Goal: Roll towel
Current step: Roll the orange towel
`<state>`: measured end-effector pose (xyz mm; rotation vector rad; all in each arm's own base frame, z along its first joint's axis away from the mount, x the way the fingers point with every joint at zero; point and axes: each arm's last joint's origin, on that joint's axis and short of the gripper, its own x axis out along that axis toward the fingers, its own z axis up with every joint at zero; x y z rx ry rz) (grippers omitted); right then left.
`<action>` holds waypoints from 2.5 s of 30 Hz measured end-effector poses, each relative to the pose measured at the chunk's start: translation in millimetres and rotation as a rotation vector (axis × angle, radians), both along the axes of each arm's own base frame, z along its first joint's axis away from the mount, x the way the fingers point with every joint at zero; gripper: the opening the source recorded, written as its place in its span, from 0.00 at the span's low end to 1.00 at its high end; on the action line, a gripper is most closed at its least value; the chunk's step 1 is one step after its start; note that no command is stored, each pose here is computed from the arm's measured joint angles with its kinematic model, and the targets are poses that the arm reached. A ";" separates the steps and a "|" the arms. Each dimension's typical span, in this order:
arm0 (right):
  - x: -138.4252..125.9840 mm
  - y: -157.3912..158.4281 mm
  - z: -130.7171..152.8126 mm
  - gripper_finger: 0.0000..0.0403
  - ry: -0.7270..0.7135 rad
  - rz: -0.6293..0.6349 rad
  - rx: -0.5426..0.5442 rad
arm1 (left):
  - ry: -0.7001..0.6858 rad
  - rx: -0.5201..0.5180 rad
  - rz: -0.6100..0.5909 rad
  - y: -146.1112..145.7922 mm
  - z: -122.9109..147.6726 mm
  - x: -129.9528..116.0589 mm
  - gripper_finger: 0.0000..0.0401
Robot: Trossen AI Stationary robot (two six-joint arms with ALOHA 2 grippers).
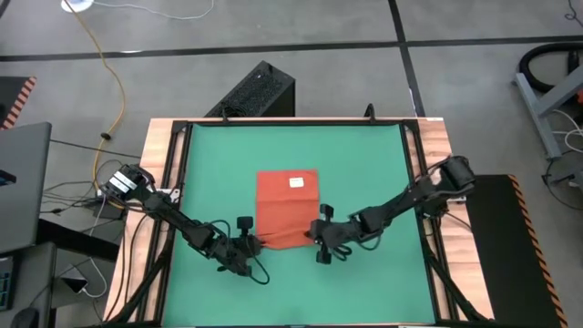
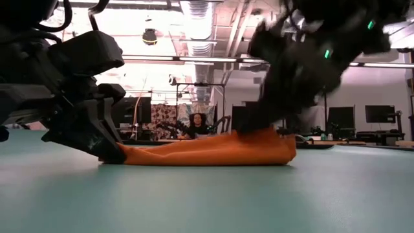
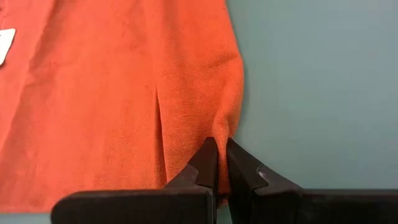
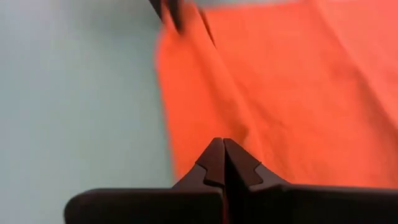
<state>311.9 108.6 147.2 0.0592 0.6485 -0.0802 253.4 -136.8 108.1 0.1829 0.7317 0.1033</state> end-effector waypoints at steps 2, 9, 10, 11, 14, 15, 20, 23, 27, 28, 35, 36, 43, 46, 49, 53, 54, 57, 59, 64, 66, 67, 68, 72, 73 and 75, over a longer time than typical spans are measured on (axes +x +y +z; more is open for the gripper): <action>1.6 -2.3 -13.5 0.04 0.048 -0.019 -0.006 | -0.002 -0.001 0.000 -0.1 0.2 0.1 0.00; 6.2 -7.2 -40.9 0.04 0.118 -0.105 0.034 | -0.010 -0.013 -0.018 -1.1 4.4 -0.3 0.00; 5.5 -5.7 -43.5 0.04 0.126 -0.106 0.039 | -0.024 -0.022 -0.019 -1.3 7.5 -0.1 0.00; 5.0 -4.4 -44.7 0.04 0.130 -0.108 0.044 | -0.046 -0.032 -0.021 -1.3 12.5 0.0 0.00; 2.8 -1.7 -46.1 0.03 0.146 -0.112 0.045 | -0.152 -0.051 -0.041 -1.4 37.6 0.8 0.00; 2.3 -1.7 -46.5 0.03 0.149 -0.114 0.047 | -0.178 -0.043 -0.042 -0.4 45.3 -0.3 0.00; 2.1 -1.5 -47.1 0.03 0.158 -0.109 0.061 | -0.221 -0.002 0.005 13.5 65.4 -6.3 0.00; 1.9 -1.5 -47.4 0.03 0.159 -0.110 0.068 | -0.172 -0.063 0.033 23.8 52.1 -10.8 0.00; 1.9 -1.3 -47.7 0.03 0.162 -0.108 0.075 | -0.119 -0.147 0.094 30.9 25.5 -17.5 0.00; 1.8 -1.3 -47.8 0.03 0.163 -0.108 0.078 | -0.133 -0.176 0.107 31.1 21.0 -18.0 0.00; 1.4 -0.4 -48.3 0.03 0.170 -0.099 0.109 | -0.211 -0.319 0.096 29.1 11.1 -18.5 0.00; 1.5 -0.2 -48.2 0.03 0.168 -0.096 0.112 | -0.215 -0.311 0.110 29.8 11.0 -18.5 0.00; 2.5 2.4 -47.5 0.03 0.171 -0.066 0.175 | -0.193 -0.275 0.216 41.0 6.5 -18.4 0.00; 2.9 3.7 -47.1 0.03 0.177 -0.038 0.207 | -0.168 -0.267 0.241 44.9 4.3 -18.8 0.00; 3.4 4.3 -45.0 0.03 0.164 -0.032 0.217 | -0.162 -0.260 0.251 47.3 3.7 -18.4 0.00; -0.2 4.9 -26.9 0.03 0.130 -0.026 0.203 | -0.158 -0.250 0.245 47.6 3.6 -18.5 0.00; -4.5 5.9 -21.8 0.03 0.129 -0.026 0.173 | -0.157 -0.249 0.245 47.6 3.5 -18.6 0.00; -14.1 10.6 3.0 0.04 0.063 -0.044 0.100 | -0.147 -0.235 0.246 48.4 2.2 -19.8 0.00; -20.6 13.1 17.8 0.04 0.024 -0.064 0.074 | -0.151 -0.236 0.247 48.9 2.5 -19.2 0.00; -26.0 33.2 22.8 0.04 -0.045 -0.015 0.063 | -0.158 -0.250 0.250 52.0 3.4 -16.9 0.00; -26.2 42.5 20.2 0.04 -0.062 0.015 0.062 | -0.159 -0.247 0.247 52.7 3.7 -16.4 0.00; -26.0 46.2 15.9 0.04 -0.059 0.030 0.049 | -0.163 -0.249 0.247 52.7 4.0 -16.1 0.00; -25.5 50.0 10.8 0.04 -0.057 0.048 0.033 | -0.165 -0.250 0.247 52.7 4.3 -15.8 0.00; -21.8 60.5 -1.9 0.04 -0.071 0.041 -0.097 | -0.165 -0.255 0.243 52.5 4.4 -15.6 0.00; -19.5 63.2 -0.6 0.04 -0.079 0.041 -0.112 | -0.165 -0.256 0.242 52.4 4.4 -15.6 0.00; -15.6 66.0 1.8 0.06 -0.079 0.046 -0.145 | -0.164 -0.256 0.243 52.5 4.3 -15.7 0.00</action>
